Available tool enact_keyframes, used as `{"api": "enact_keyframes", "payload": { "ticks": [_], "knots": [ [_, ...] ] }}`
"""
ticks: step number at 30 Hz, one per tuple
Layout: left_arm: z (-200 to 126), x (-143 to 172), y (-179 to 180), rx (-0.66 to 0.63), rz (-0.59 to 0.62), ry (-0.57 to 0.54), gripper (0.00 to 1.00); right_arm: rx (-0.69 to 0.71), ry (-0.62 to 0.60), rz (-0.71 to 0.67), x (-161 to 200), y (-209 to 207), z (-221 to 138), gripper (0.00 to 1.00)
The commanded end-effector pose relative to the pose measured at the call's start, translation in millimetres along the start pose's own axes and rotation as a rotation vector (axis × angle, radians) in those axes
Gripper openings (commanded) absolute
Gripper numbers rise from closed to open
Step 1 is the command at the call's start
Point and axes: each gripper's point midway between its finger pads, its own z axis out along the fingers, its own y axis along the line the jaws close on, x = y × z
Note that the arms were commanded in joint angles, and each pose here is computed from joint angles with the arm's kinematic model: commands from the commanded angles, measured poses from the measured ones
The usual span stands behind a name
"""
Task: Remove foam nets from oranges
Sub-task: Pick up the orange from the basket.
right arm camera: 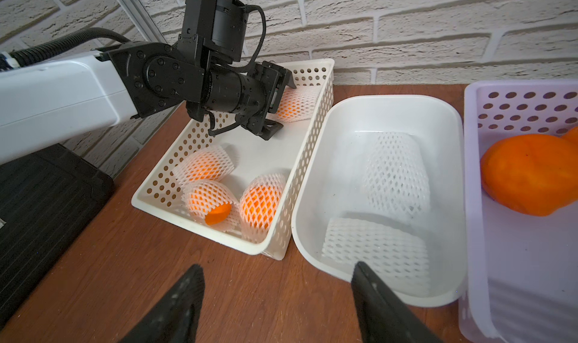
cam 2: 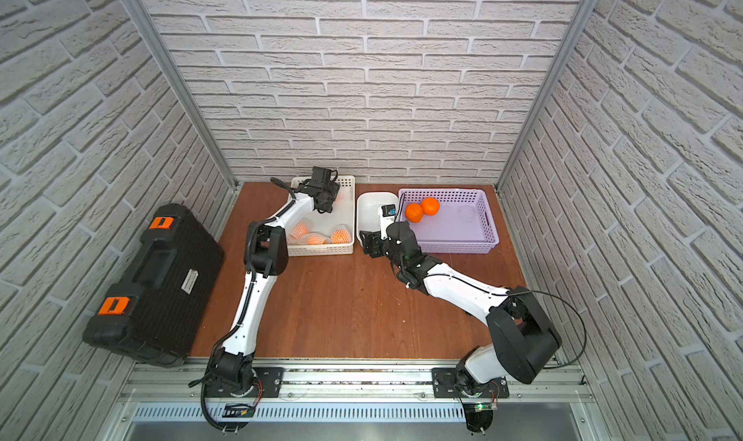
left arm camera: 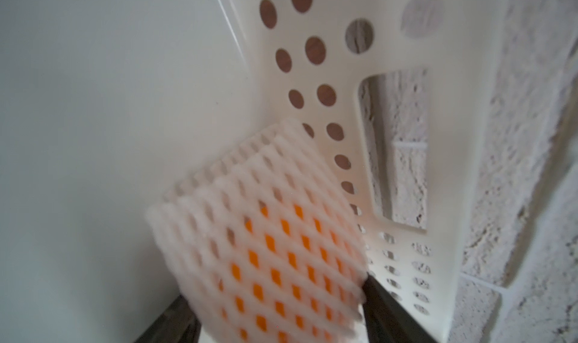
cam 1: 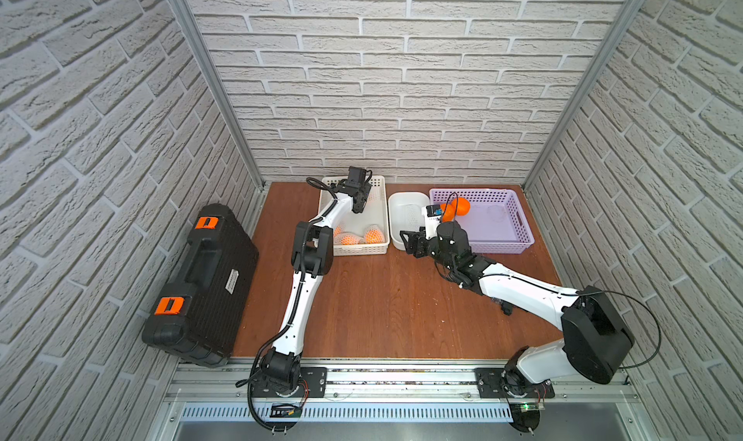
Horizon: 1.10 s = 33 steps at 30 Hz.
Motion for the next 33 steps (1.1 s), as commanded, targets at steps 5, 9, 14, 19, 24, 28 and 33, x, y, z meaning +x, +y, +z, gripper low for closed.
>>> {"api": "enact_keyframes", "payload": {
  "ticks": [5, 9, 14, 19, 24, 28, 33],
  "knots": [
    [16, -10, 29, -0.081, 0.038, -0.015, 0.64, -0.018, -0.061, -0.005, -14, 6, -6, 0.75],
    [13, -12, 11, -0.012, 0.048, -0.011, 0.58, -0.019, -0.060, -0.009, -15, 6, -6, 0.75],
    [2, -14, -5, 0.030, 0.073, -0.002, 0.49, -0.013, -0.057, -0.012, -14, 5, -7, 0.75],
    [-15, -17, -10, 0.054, 0.074, -0.016, 0.45, -0.008, -0.054, -0.008, -12, 3, -7, 0.74],
    [-33, -22, -19, 0.075, 0.088, -0.023, 0.39, -0.004, -0.054, -0.007, -12, 3, -8, 0.74],
    [-42, -22, -21, 0.091, 0.085, -0.021, 0.32, -0.005, -0.052, -0.007, -11, 3, -8, 0.74],
    [-48, -22, -20, 0.093, 0.083, -0.013, 0.24, 0.001, -0.046, -0.007, -9, 1, -7, 0.74]
  ]
}}
